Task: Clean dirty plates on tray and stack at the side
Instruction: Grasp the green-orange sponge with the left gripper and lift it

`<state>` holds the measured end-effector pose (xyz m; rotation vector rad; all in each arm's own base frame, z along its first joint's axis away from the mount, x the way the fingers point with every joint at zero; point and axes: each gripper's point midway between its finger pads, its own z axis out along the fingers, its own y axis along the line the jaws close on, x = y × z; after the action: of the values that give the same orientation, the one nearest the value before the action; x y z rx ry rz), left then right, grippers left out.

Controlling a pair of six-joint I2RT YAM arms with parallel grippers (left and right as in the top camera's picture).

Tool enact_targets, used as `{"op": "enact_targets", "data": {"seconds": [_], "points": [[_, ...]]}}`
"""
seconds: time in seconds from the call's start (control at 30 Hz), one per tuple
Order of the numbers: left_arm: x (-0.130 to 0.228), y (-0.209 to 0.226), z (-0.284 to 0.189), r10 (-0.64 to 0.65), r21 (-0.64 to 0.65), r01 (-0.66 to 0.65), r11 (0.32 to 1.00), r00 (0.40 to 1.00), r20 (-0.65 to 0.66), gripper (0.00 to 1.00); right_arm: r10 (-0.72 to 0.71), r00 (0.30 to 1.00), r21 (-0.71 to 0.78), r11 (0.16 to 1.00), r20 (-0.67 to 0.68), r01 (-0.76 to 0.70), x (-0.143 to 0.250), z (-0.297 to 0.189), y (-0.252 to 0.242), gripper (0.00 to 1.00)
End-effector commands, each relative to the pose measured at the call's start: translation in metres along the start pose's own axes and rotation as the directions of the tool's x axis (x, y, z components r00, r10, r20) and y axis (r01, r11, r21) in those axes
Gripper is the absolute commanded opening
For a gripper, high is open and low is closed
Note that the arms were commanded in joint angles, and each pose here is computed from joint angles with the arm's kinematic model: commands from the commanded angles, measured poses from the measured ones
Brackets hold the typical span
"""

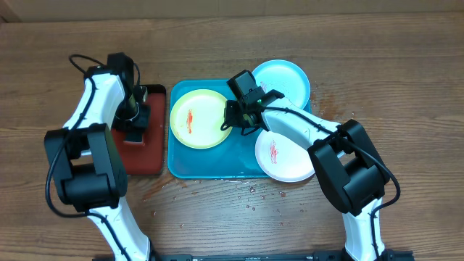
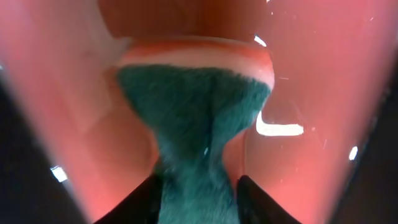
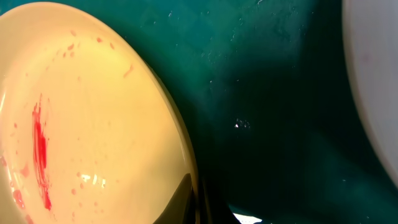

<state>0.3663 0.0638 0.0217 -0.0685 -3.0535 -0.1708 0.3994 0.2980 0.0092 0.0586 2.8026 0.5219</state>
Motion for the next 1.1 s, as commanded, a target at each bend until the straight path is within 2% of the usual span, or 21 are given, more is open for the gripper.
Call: {"op": "enact_targets", "data": {"seconds": [0.0,0.13,0.2,0.23,0.27,0.5,0.7,0.87,1.07], "points": [[-0.005,-0.009,0.010,-0.012,0.069,0.013,0.998,1.000,-0.008,0.36,-0.002,1.000,0.021,1.000,-0.010,0.003,0.004,0.009,-0.002,0.04],[-0.006,-0.010,0.019,-0.012,0.072,0.013,0.997,1.000,-0.023,0.31,-0.002,1.000,0.021,1.000,-0.010,0.003,0.004,0.009,-0.002,0.04],[-0.006,-0.009,0.023,-0.012,0.068,0.014,0.998,1.000,-0.026,0.20,-0.002,1.000,0.021,1.000,-0.010,0.003,0.004,0.009,-0.002,0.04],[-0.007,-0.009,0.024,-0.012,0.065,0.014,0.998,1.000,-0.025,0.09,-0.002,1.000,0.021,1.000,-0.010,0.003,0.004,0.009,-0.002,0.04],[-0.008,-0.009,0.024,-0.014,0.065,0.015,0.998,1.000,-0.021,0.04,-0.002,1.000,0.021,1.000,-0.010,0.003,0.004,0.009,-0.002,0.04],[-0.017,-0.006,0.012,-0.028,0.063,0.027,0.998,1.000,0.014,0.04,-0.002,1.000,0.017,1.000,-0.013,0.002,0.005,0.009,-0.001,0.04],[-0.039,-0.007,-0.044,-0.048,0.115,0.037,0.993,0.995,0.088,0.04,-0.002,1.000,0.005,1.000,-0.023,0.002,0.006,0.009,0.001,0.04],[-0.051,-0.034,-0.097,-0.043,0.254,0.004,0.967,0.988,0.147,0.04,-0.002,1.000,0.005,1.000,-0.023,0.002,0.006,0.009,0.001,0.04],[-0.051,-0.086,-0.108,-0.058,0.323,0.015,0.946,0.990,0.125,0.04,-0.002,0.999,-0.009,1.000,-0.033,0.002,0.008,0.009,0.003,0.04]]}}
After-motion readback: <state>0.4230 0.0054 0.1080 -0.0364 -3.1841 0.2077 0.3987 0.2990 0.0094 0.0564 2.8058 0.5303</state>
